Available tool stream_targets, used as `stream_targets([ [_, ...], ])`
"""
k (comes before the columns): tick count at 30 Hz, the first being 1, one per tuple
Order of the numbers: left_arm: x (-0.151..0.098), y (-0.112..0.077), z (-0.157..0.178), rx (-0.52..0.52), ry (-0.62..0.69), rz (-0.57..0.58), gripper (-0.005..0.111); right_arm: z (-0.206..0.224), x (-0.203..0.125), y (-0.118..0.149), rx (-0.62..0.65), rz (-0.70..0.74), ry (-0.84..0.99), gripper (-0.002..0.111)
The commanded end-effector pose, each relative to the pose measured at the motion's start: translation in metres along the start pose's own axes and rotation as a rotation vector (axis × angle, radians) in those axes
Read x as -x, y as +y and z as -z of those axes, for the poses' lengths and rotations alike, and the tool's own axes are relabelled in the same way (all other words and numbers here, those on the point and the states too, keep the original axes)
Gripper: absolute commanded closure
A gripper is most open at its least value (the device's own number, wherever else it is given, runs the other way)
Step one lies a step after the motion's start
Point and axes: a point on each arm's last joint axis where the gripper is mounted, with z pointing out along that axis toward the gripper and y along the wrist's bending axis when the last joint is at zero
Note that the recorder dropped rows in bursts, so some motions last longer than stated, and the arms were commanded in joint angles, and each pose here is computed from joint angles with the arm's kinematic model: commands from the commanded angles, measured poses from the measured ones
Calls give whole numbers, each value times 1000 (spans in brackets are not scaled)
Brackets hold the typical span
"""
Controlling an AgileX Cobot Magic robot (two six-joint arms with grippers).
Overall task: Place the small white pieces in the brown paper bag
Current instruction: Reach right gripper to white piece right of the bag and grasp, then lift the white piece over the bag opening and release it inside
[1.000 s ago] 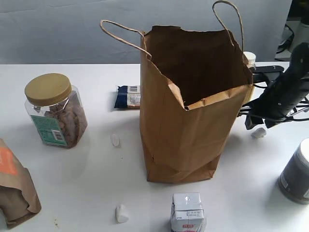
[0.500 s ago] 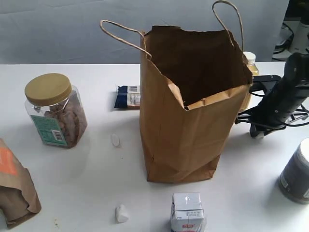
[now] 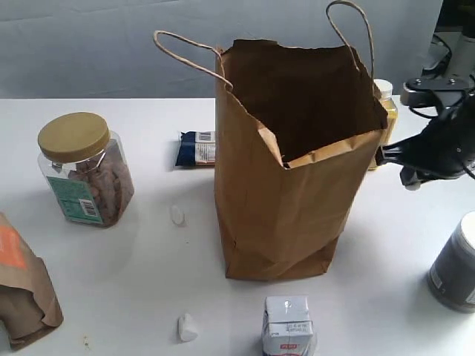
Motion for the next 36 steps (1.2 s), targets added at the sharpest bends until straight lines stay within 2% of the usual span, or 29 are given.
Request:
stream_targets([
  [1,0,-1,0,-9,-9,8,107,50,-29,6,26,-30,-218,108],
  [11,0,-1,0,-9,-9,8,107,161,-116,21,115,-49,-529,108],
  [14,0,-1,0,-9,-9,8,107,190,-137,32,198,20,-634,108],
  [19,0,-1,0,-9,-9,8,107,222,-163,55,418,132,-764,108],
  [22,0,-1,0,-9,-9,8,107,229,-165,62,507,159,-795,108],
  [26,0,-1,0,-9,-9,8,107,225,-155,64,524,154,-810,108],
  [36,0,-1,0,-9,-9,8,107,178,-98,77,624,204,-669,108],
])
